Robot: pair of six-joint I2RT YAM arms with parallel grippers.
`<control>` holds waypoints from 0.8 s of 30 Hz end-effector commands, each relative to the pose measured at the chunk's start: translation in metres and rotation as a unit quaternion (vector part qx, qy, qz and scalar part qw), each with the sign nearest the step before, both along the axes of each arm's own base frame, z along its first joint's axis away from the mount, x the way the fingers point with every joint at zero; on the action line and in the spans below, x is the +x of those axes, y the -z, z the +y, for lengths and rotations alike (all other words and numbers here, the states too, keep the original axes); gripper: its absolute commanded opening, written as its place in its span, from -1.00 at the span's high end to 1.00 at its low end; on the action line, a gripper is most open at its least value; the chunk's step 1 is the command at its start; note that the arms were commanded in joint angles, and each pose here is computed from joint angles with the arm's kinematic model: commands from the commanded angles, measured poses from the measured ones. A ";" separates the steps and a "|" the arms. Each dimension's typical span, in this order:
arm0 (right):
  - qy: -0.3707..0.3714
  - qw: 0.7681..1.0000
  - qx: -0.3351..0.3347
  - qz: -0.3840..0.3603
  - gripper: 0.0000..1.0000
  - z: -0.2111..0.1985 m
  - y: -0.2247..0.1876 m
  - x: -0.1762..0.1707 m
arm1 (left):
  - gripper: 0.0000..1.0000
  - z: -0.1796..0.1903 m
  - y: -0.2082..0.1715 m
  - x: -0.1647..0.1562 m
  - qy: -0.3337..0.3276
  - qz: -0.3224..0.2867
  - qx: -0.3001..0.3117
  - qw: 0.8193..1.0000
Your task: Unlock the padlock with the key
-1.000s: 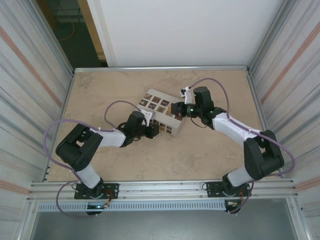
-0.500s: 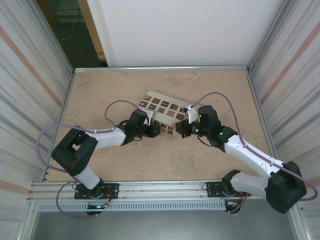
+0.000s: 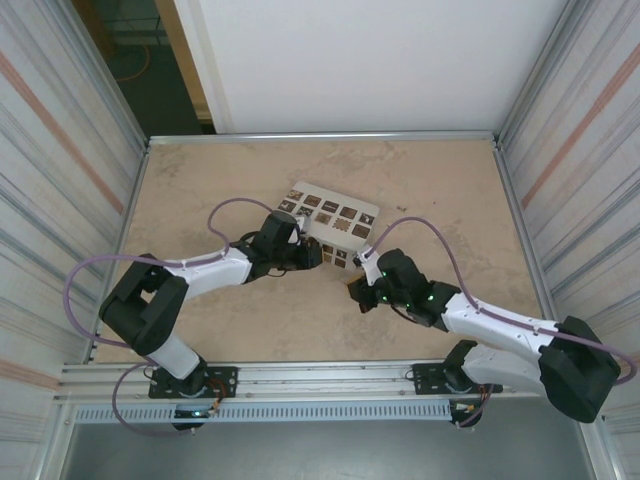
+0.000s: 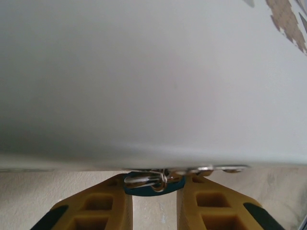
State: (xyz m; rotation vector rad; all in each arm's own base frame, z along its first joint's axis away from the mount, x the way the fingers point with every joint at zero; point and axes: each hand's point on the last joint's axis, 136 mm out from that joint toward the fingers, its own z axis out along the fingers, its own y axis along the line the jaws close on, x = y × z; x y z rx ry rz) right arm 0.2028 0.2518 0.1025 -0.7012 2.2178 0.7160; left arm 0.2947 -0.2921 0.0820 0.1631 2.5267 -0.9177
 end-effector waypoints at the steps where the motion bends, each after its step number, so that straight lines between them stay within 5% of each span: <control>1: 0.020 0.999 -0.009 -0.048 1.00 0.001 -0.002 0.013 | 0.69 -0.014 -0.039 0.003 0.000 -0.009 -0.047 0.999; 24: 0.035 0.990 -0.009 -0.133 1.00 0.015 -0.012 0.033 | 0.71 -0.028 -0.068 -0.009 -0.002 0.065 -0.103 0.993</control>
